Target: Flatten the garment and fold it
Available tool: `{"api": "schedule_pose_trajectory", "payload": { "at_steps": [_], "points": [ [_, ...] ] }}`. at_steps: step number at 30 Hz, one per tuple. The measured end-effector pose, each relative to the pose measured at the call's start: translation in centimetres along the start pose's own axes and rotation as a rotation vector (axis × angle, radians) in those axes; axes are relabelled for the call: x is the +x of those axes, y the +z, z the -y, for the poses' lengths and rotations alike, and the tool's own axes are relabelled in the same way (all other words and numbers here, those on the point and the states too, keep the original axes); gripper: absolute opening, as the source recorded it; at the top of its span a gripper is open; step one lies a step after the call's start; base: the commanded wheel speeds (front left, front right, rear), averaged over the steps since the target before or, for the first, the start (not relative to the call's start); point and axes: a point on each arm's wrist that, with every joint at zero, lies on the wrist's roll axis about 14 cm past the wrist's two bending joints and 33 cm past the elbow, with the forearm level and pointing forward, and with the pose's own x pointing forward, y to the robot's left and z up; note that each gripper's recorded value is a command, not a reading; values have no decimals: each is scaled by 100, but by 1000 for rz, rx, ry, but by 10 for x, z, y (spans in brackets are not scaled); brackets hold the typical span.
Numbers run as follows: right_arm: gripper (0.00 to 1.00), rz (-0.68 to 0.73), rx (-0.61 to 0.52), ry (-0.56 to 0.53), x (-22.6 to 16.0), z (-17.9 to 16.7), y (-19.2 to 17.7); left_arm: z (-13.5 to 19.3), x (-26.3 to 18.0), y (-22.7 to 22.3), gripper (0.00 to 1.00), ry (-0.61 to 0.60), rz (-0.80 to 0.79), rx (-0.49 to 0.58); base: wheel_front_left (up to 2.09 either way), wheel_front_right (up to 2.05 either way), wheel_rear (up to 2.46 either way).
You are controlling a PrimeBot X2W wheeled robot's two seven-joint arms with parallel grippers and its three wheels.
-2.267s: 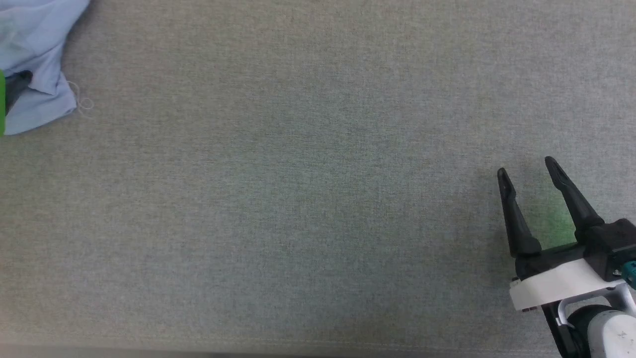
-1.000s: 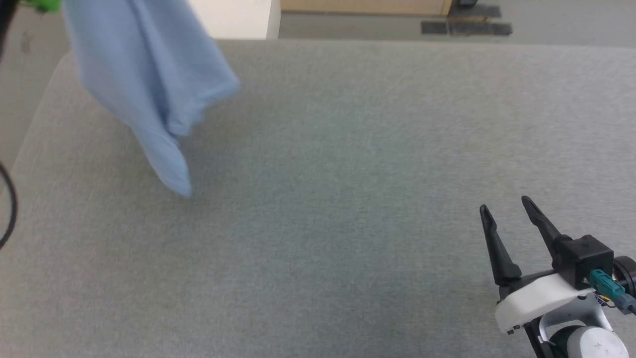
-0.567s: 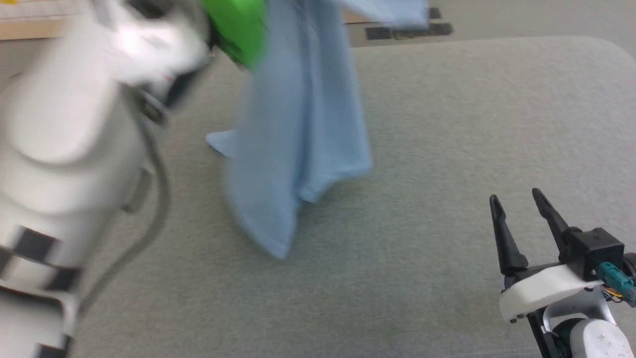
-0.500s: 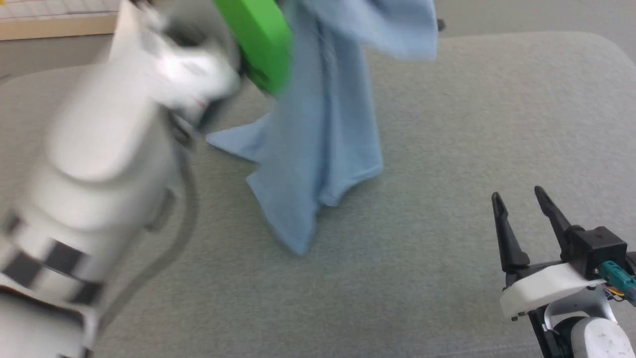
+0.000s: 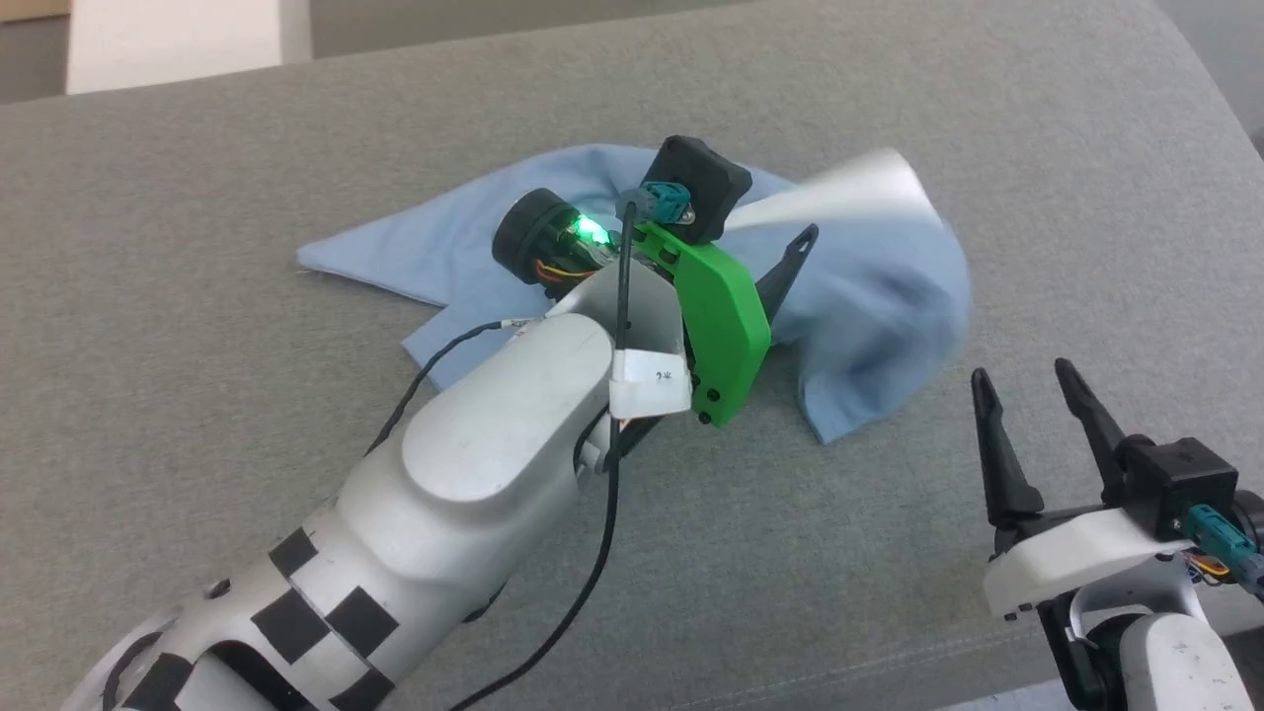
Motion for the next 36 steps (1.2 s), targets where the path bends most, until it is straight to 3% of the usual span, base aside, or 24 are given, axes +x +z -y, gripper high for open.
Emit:
{"api": "schedule_pose_trajectory", "payload": {
  "at_steps": [9,19,22,28,36],
  "points": [
    [100,5,13,-2,-3,1,1,-27,-14,24,100,74,101,21,0,0,0],
    [100,44,20,62,-7,-18,20,-117,-118,95,100,428,317,155,0,0,0],
    [100,49,22,89,-10,-27,24,-133,-158,93,100,537,334,171,0,0,0],
    [100,74,25,130,-15,-39,34,-131,-222,44,100,683,266,131,0,0,0],
    [100,89,14,179,-21,-50,42,-83,-261,-20,100,759,191,24,0,0,0]
  ]
}}
